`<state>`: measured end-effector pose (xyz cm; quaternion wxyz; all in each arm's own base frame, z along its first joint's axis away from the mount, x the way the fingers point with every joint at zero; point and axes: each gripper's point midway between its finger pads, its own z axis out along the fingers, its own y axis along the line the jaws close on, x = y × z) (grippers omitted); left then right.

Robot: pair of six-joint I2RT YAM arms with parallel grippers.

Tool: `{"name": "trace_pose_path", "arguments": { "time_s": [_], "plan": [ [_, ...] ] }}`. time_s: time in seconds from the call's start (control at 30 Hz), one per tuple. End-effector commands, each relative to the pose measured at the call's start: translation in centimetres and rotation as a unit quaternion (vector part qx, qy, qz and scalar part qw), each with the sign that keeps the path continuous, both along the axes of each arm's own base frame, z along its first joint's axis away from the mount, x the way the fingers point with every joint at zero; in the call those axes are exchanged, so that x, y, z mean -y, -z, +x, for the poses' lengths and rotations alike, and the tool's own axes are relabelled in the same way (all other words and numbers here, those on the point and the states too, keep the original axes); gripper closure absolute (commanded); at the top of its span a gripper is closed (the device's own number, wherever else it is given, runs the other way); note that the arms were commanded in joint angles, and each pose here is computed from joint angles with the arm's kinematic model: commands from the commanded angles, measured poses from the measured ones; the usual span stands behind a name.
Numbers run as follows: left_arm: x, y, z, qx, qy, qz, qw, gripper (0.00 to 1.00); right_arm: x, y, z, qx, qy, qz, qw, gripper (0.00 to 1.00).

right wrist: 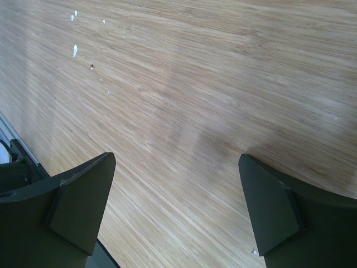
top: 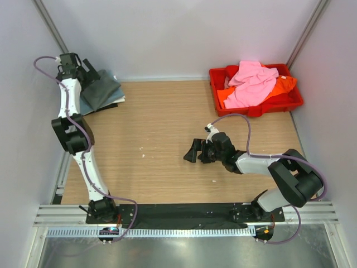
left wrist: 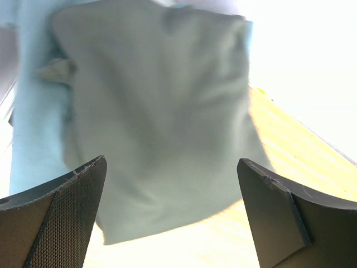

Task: Fold and stack the t-shirts
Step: Neatly place the folded tshirt to the corner

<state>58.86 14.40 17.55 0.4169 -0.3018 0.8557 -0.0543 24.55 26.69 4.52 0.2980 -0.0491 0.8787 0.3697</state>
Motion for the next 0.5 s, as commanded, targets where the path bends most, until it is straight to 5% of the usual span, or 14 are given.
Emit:
{"name": "trace_pose_path", "arguments": {
  "time_s": [0.0,0.2,0.47],
  "plan": [
    [1.5,-4.8,-0.1,0.023,-0.001,0.077,0.997,0.0,0.7,1.6,-1.3,-0.025,-0.004,-0.021,0.999,0.0],
    [5.5,-5.4,-0.3,-0.001,0.022,0.144,0.989,0.0,0.6,1.6,-1.3,-0.023,-0.004,-0.019,1.0,0.0],
    [9.9,-2.7,1.4,-0.014,0.069,0.142,0.987,0.0,0.6,1.6,-1.3,-0.023,-0.006,-0.018,1.0,0.0]
  ]
}}
